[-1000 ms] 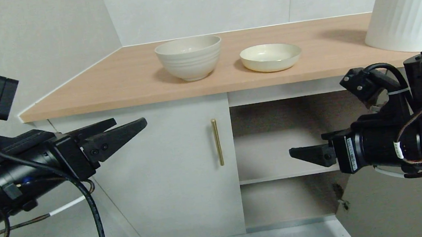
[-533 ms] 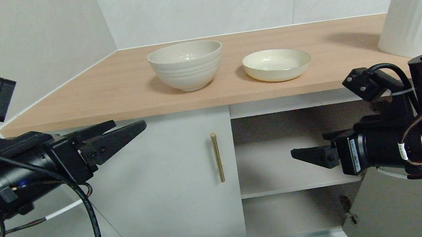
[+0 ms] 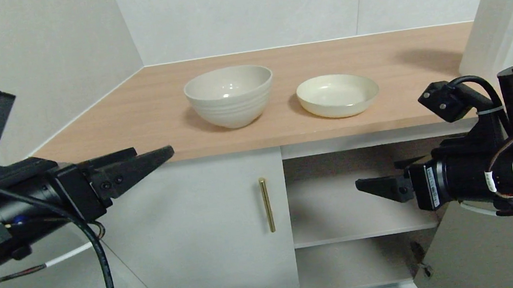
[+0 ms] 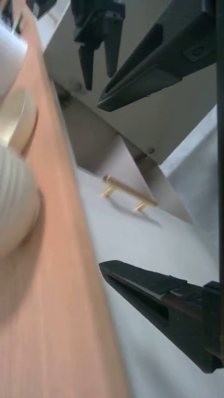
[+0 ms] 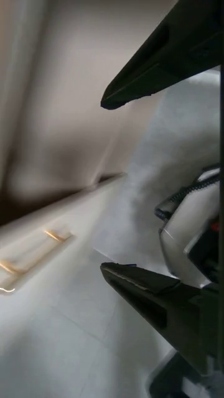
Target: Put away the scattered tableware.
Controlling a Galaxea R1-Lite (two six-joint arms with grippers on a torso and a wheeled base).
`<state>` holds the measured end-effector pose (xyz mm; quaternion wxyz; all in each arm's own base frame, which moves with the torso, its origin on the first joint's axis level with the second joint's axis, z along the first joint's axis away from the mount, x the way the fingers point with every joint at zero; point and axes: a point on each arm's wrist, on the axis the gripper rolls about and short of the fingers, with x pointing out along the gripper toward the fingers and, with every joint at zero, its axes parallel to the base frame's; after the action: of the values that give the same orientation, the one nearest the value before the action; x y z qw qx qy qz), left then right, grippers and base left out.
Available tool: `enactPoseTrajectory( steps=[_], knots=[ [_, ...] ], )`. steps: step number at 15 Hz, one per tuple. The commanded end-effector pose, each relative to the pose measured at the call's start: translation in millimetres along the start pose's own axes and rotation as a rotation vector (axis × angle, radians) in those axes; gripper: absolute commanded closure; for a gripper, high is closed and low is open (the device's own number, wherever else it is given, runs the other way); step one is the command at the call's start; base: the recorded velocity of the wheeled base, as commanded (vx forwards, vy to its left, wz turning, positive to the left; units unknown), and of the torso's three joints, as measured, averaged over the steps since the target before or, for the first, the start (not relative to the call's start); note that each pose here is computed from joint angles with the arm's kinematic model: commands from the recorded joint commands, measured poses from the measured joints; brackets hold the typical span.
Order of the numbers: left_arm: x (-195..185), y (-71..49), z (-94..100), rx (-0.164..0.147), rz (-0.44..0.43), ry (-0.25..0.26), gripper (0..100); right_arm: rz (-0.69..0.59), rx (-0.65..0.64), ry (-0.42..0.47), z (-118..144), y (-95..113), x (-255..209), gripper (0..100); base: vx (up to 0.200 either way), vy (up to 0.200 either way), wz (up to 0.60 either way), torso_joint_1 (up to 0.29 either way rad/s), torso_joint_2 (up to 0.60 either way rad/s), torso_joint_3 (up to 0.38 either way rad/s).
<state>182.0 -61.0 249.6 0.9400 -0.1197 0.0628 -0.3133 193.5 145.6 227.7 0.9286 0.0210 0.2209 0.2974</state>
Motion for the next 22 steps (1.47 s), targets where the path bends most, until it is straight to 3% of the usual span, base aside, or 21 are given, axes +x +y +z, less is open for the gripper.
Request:
enactPoseTrajectory(
  steps=[1, 4, 6, 9, 10, 13, 14, 17, 22],
  knots=[
    [3.5, 0.1, 4.1, -0.002, 0.0, 0.004, 0, 0.008, -0.001, -0.015, 3.4, 1.2, -1.3, 0, 0.0, 0.0, 0.0, 0.168, -0.53, -0.286],
    [14.6, -1.1, 14.8, -0.017, 0.0, 0.061, 0, 0.011, -0.015, -0.051, 6.7, 1.4, -1.4, 0, 0.0, 0.0, 0.0, 0.165, -0.5, -0.287],
    [21.7, 2.0, 13.4, -0.045, 0.015, 0.128, 0, 0.007, -0.013, -0.047, 6.7, 0.6, 1.3, 0, 0.0, 0.0, 0.0, 0.178, -0.48, -0.29],
    [30.5, 4.7, 11.6, -0.118, 0.037, 0.207, 0, -0.005, -0.011, -0.027, 4.3, -1.5, 8.3, 0, 0.0, 0.0, 0.0, 0.196, -0.48, -0.286],
    [35.6, 1.5, 12.5, -0.19, 0.045, 0.257, 0, -0.021, -0.003, -0.035, 5.5, -6.5, 9.6, 0, 0.0, 0.0, 0.0, 0.207, -0.49, -0.286],
    [44.3, -0.5, 11.1, -0.247, 0.068, 0.392, 0, -0.023, -0.002, -0.057, 7.0, -7.4, 10.1, 0, 0.0, 0.0, 0.0, 0.206, -0.49, -0.284],
    [48.2, -0.4, 9.4, -0.264, 0.072, 0.413, 0, -0.024, -0.002, -0.052, 6.1, -7.6, 11.2, 0, 0.0, 0.0, 0.0, 0.217, -0.51, -0.271],
    [59.6, 1.0, 7.2, -0.363, 0.092, 0.43, 0, -0.03, 0.001, -0.039, 4.2, -9.0, 15.8, 0, 0.0, 0.0, 0.0, 0.082, -0.18, -0.103],
    [69.8, 6.1, -0.6, -0.386, 0.125, 0.474, 0, -0.049, 0.013, -0.033, 8.6, -11.4, 24.7, 0, 0.0, 0.0, 0.0, 0.005, -0.01, -0.005]
  ],
)
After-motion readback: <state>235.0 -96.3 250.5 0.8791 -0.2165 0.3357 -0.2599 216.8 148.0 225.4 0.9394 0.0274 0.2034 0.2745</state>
